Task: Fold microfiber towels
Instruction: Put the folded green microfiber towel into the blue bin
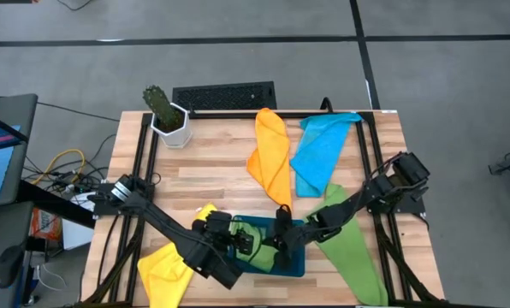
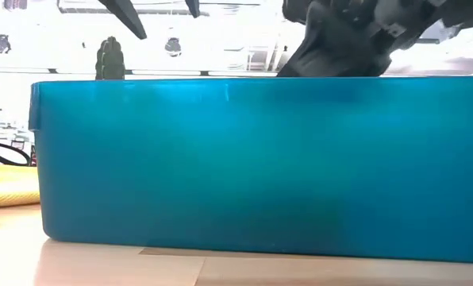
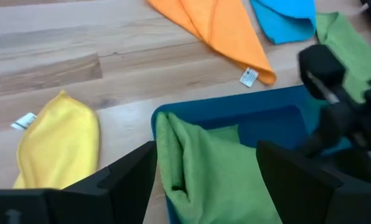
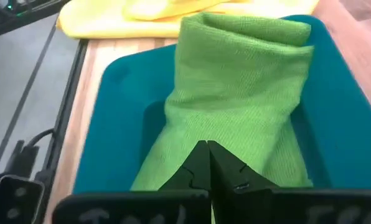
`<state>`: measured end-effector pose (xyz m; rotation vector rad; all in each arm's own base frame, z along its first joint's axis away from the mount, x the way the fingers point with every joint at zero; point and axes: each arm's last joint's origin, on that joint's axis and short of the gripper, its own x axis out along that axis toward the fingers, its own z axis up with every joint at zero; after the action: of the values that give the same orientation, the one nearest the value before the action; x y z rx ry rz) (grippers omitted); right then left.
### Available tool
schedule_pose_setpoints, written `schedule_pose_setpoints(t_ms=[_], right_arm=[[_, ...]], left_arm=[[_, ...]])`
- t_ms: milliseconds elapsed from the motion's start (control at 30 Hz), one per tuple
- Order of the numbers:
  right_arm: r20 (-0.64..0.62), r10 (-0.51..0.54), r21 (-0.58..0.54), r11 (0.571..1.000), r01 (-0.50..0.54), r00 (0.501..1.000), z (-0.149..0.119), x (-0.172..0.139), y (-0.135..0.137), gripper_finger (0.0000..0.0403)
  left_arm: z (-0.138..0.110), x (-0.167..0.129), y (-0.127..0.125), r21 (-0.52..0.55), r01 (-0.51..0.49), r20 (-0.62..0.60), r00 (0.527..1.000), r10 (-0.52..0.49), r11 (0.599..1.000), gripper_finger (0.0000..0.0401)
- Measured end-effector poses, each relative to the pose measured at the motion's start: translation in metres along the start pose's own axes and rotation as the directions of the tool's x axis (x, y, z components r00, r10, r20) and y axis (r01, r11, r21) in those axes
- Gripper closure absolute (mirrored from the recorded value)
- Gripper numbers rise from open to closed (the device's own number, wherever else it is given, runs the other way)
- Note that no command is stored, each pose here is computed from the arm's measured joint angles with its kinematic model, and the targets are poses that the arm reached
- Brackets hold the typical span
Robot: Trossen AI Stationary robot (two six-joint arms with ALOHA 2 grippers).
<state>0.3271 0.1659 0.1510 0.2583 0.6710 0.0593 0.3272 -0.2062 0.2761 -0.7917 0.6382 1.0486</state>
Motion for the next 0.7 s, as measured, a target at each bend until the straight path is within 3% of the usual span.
schedule_pose_setpoints(t_ms=[433,567,700], right_arm=[[-0.032,-0.029,0.018,0.999,0.03,0.999,-0.011,0.022,-0.012,0.0387],[-0.135,-0.026,0.013,1.0,0.028,0.991,-0.02,0.026,-0.013,0.0386],[-0.203,-0.05,-0.066,0.997,0.037,0.978,-0.014,0.025,-0.009,0.0388]], left_arm=[[0.0,0.0,0.0,0.043,-0.005,-0.014,1.0,0.006,0.999,0.0134],[0.0,0.0,0.0,0.062,-0.006,-0.014,1.0,0.007,0.998,0.0134],[0.0,0.0,0.0,0.088,-0.006,-0.013,1.0,0.007,0.996,0.0134]])
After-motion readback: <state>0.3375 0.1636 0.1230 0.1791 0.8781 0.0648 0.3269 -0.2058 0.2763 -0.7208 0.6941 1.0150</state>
